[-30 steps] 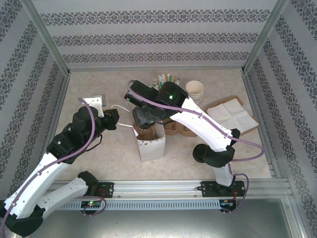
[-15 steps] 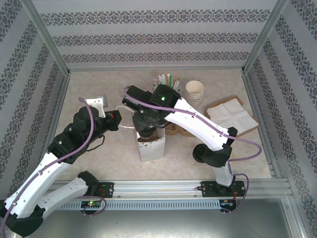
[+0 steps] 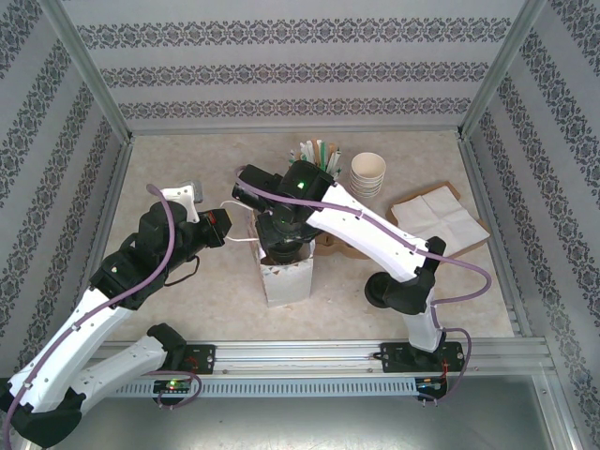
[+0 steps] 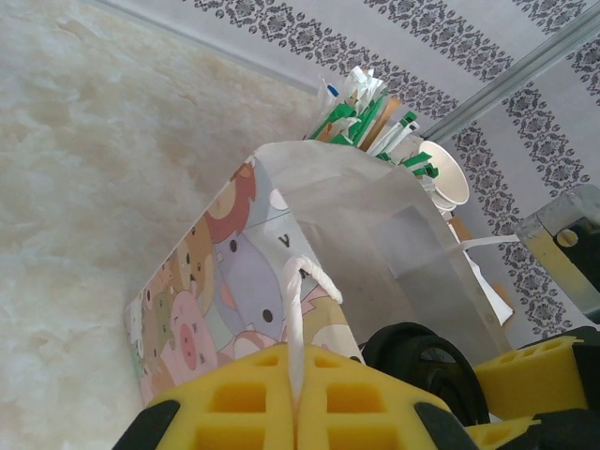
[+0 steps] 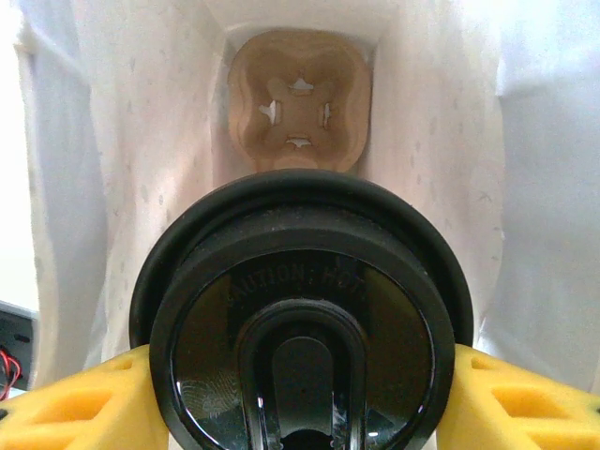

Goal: Pack the takeout coffee

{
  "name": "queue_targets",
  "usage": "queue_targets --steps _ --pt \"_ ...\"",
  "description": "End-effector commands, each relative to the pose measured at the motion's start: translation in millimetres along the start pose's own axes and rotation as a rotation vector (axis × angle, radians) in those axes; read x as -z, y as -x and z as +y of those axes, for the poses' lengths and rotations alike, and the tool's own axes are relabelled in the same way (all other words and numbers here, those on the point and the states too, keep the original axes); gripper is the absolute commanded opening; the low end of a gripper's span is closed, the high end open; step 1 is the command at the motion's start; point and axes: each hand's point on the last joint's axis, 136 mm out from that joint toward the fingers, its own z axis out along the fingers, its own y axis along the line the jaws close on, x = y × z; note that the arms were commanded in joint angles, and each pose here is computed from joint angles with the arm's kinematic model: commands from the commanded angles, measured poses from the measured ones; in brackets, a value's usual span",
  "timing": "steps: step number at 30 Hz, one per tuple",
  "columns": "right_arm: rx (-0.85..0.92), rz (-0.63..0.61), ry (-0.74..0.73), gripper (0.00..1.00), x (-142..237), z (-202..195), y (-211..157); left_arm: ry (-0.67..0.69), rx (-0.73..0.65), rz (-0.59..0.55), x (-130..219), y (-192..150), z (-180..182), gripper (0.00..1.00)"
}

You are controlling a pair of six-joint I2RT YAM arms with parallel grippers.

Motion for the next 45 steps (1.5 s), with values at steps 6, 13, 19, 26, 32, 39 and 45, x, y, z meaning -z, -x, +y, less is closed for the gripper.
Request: queue_targets --steps 6,13,19,26,32,39,45 --pt "0.008 0.147 -0.132 0.47 0.1 -31.2 -28.2 0.011 0.024 -0.002 8.9 -2.0 2.7 0.0" --pt "-0.01 0.097 -0.125 0.47 8.8 -34.4 -19.2 0.03 0.031 0.001 13.2 -5.7 9.4 0.0" --pt "0.001 0.139 -0.133 0.47 -2.4 -28.5 -24.3 0.022 0.05 0.021 11.6 -11.4 9.7 0.0" --pt "-0.006 0.179 -0.168 0.46 -9.0 -38.9 -31.2 0.057 0.041 -0.011 18.6 -8.3 18.7 0.0" --pt "-0.001 0.196 -0.163 0.46 -14.3 -32.7 -32.7 0.046 0.049 -0.006 17.9 -10.4 17.9 0.0" --pt "0.012 0.246 -0.163 0.46 -24.8 -24.0 -41.4 0.034 0.067 0.011 14.6 -15.1 16.9 0.0" --pt "0.01 0.288 -0.172 0.46 -31.9 -20.4 -50.5 0.043 0.066 0.011 14.0 -15.8 19.0 0.0"
